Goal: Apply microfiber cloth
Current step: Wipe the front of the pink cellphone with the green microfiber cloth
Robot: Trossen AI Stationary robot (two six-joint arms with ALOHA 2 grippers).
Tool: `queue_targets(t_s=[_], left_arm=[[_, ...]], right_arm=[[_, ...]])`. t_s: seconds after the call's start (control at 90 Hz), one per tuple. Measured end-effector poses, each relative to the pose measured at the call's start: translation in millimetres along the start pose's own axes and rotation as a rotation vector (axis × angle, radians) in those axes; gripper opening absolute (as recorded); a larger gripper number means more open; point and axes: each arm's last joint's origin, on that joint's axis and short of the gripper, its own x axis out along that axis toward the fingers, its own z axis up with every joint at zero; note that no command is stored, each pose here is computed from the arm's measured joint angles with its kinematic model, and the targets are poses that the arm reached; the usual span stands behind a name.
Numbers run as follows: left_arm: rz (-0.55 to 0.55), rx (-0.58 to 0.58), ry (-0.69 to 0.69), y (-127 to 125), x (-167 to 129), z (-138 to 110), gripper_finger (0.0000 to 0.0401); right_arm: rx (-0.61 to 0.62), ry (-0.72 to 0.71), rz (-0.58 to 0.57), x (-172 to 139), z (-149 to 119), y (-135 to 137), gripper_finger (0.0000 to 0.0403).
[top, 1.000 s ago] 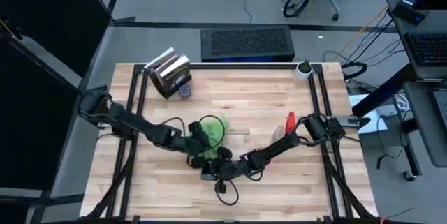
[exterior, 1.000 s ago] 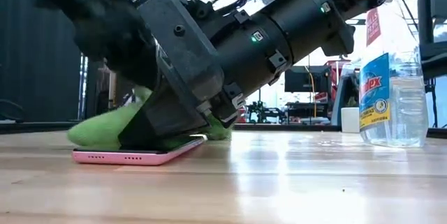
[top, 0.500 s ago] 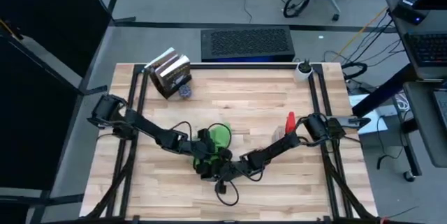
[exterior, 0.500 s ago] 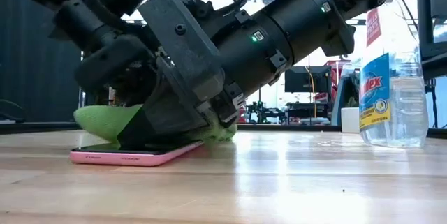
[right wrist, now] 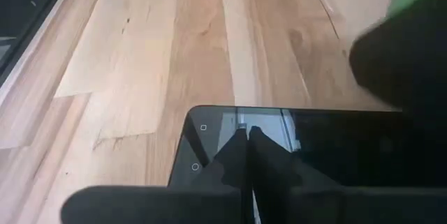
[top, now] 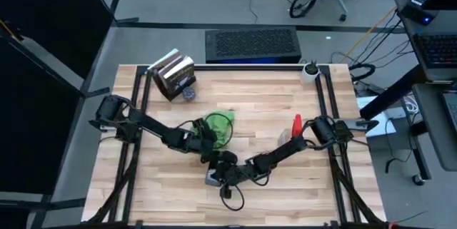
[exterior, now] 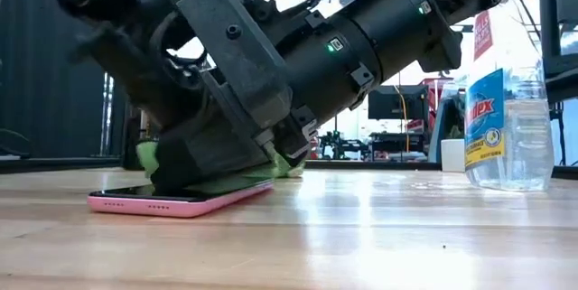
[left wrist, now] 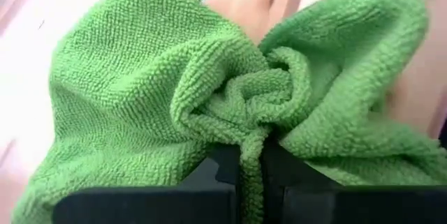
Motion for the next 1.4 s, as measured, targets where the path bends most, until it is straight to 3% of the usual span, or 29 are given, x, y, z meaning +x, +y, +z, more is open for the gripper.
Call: queue_targets(t_s=[0.178,0.333,0.511,0.644,0.756,0.922,1.056,1.267,1.4], left_arm=[[-0.181,-0.017,-0.131,-5,-51,19,0.0001],[-0.35,0.021,-0.129,-18,-66,17,0.0001],[-0.443,0.057,-0.048,-34,-50,5,0.0001],[-0.498,0.053,-0.099,-48,-33,5,0.0001],[-0.476,0.059,-0.087,-50,-15,1,0.0001],[-0.29,0.058,-0.017,-35,-1,-3,0.0001],[-0.248,0.075,-0.022,-25,-2,1,0.0001],[-0.246,0.08,-0.096,-15,-38,19,0.0001],[-0.28,0.052,-0.148,-8,-70,27,0.0001]], right_arm=[[-0.008,-0.001,0.0,0,0,0,0.0],[-0.012,-0.001,0.0,0,0,-1,0.0],[-0.012,0.0,0.0,0,0,-1,0.0],[-0.012,-0.001,-0.001,0,0,-1,0.0],[-0.012,-0.001,-0.002,0,0,-1,0.0],[0.002,-0.014,-0.04,1,2,-4,0.0],[0.008,-0.017,-0.05,2,3,-7,0.0],[0.004,-0.022,0.01,-2,10,-6,0.0],[-0.015,-0.047,0.042,-24,33,-1,0.0]])
